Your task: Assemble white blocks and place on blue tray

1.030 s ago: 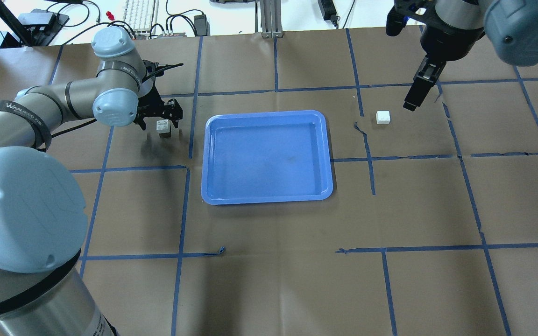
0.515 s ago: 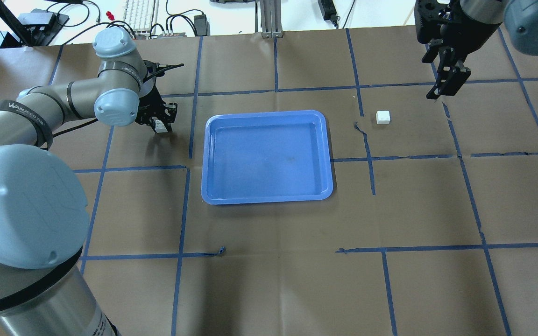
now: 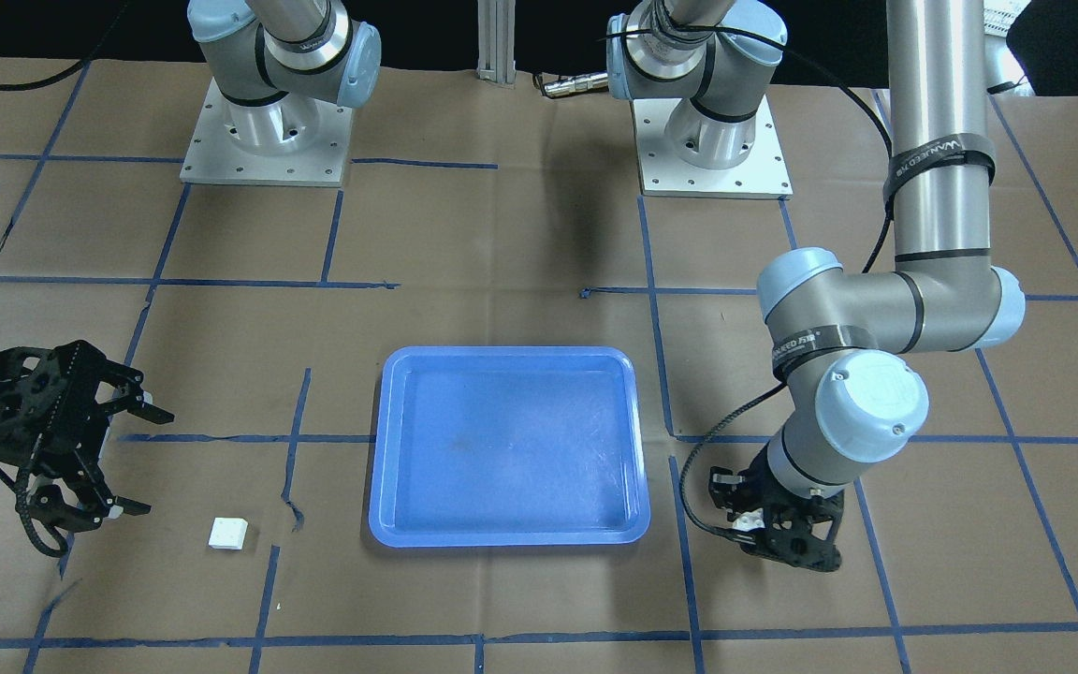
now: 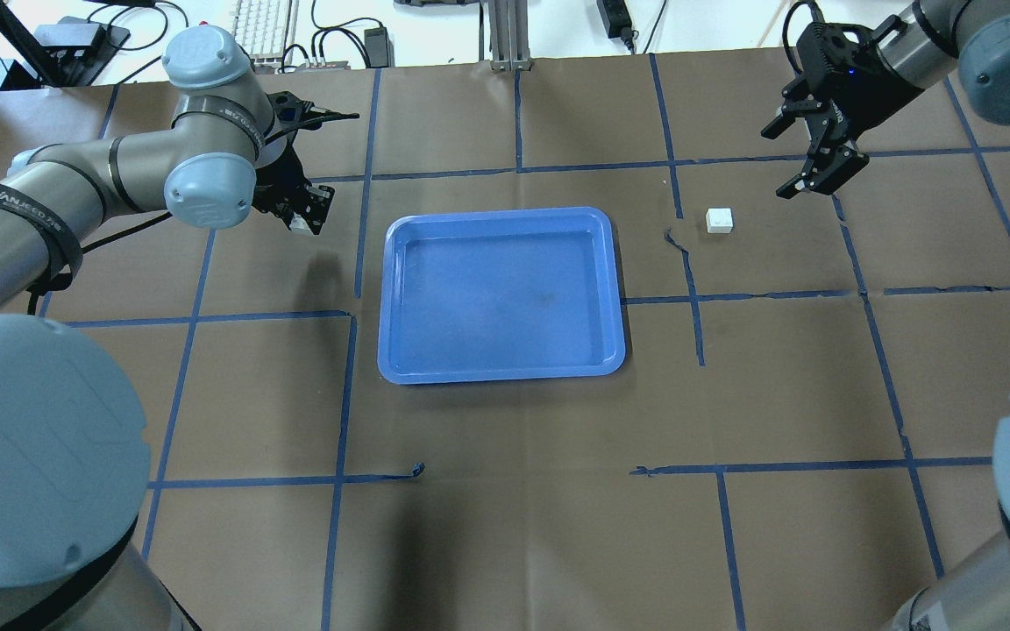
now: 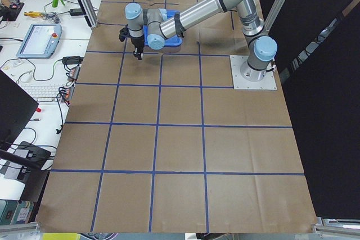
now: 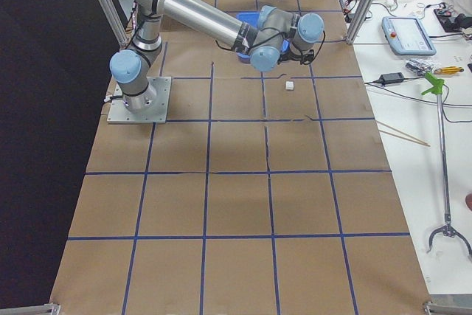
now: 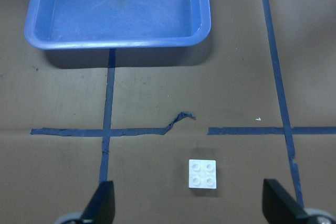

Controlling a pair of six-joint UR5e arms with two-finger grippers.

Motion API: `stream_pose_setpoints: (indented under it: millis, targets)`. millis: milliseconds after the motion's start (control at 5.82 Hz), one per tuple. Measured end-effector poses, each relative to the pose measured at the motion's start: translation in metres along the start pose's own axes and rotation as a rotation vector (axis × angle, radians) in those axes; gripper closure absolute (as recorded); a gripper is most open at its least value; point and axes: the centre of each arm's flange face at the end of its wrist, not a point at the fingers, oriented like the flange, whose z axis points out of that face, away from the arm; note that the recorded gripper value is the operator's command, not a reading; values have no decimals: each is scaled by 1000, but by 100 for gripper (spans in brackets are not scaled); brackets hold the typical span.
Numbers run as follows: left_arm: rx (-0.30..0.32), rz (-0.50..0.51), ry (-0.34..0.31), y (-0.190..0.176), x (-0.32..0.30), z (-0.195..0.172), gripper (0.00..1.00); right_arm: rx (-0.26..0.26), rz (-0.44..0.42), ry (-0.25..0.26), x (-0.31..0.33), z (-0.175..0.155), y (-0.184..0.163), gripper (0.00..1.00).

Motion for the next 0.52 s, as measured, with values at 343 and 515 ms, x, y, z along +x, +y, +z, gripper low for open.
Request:
stream_pose_setpoints:
  millis: [343, 515]
  targets:
    - [4, 452, -1, 2, 99, -18, 97, 137, 0, -36, 15, 55, 55, 0]
    - [-1, 670, 6, 3, 140, -15, 97, 179, 11, -42, 18, 74, 75, 0]
